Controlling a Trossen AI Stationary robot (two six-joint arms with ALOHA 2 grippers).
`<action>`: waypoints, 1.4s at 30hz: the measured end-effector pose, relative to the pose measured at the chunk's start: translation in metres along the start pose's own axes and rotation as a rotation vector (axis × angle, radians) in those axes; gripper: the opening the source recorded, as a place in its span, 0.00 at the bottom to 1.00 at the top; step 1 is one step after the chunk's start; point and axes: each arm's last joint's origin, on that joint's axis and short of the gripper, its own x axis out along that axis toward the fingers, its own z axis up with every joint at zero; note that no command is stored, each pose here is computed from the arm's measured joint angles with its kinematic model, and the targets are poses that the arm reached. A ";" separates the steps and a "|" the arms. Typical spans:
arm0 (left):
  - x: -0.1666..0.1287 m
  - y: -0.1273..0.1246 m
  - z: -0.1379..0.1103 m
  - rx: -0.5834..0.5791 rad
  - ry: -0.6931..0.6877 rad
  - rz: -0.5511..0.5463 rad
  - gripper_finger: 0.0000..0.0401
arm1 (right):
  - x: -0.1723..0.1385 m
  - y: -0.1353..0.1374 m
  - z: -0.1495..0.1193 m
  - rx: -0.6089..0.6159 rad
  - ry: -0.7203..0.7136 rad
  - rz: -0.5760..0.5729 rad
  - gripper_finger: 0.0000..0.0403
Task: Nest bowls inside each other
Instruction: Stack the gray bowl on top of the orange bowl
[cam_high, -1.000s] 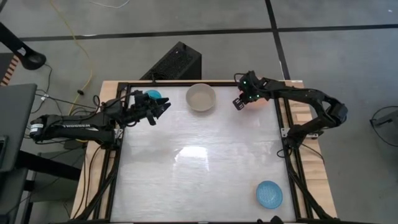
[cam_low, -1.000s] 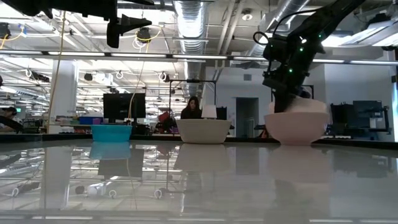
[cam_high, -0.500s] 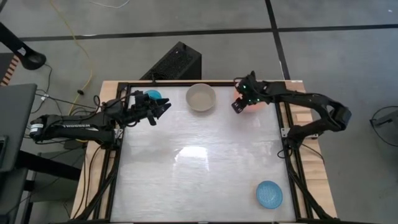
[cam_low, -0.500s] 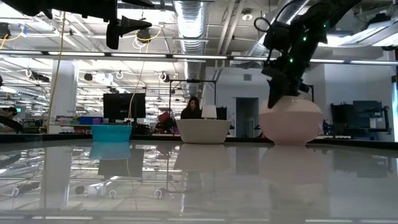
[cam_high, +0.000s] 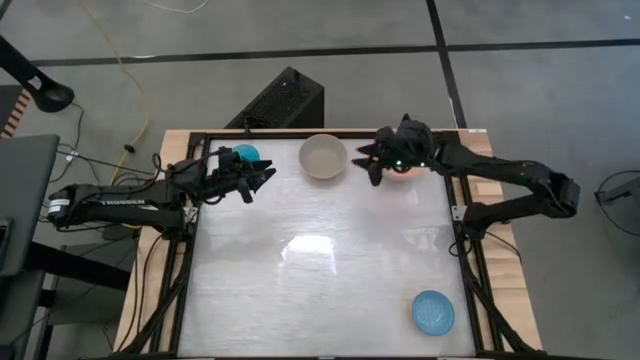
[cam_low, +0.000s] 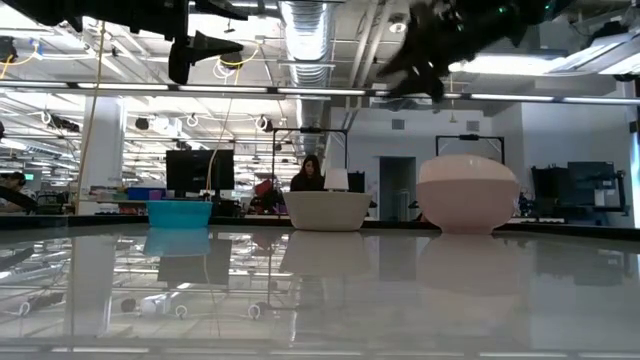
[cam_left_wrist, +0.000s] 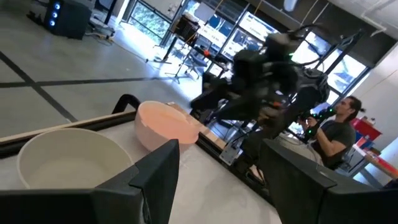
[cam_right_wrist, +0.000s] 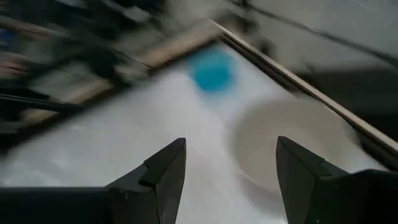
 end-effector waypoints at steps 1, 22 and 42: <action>0.000 0.000 0.000 0.001 0.002 0.001 0.52 | 0.003 0.004 0.002 -0.012 -0.027 0.038 0.53; 0.000 0.000 -0.001 -0.042 0.015 -0.014 0.52 | 0.142 -0.010 -0.057 -0.331 0.292 0.121 0.53; 0.000 0.000 -0.003 -0.048 0.036 -0.012 0.52 | 0.199 -0.026 -0.029 -0.320 0.571 0.014 0.03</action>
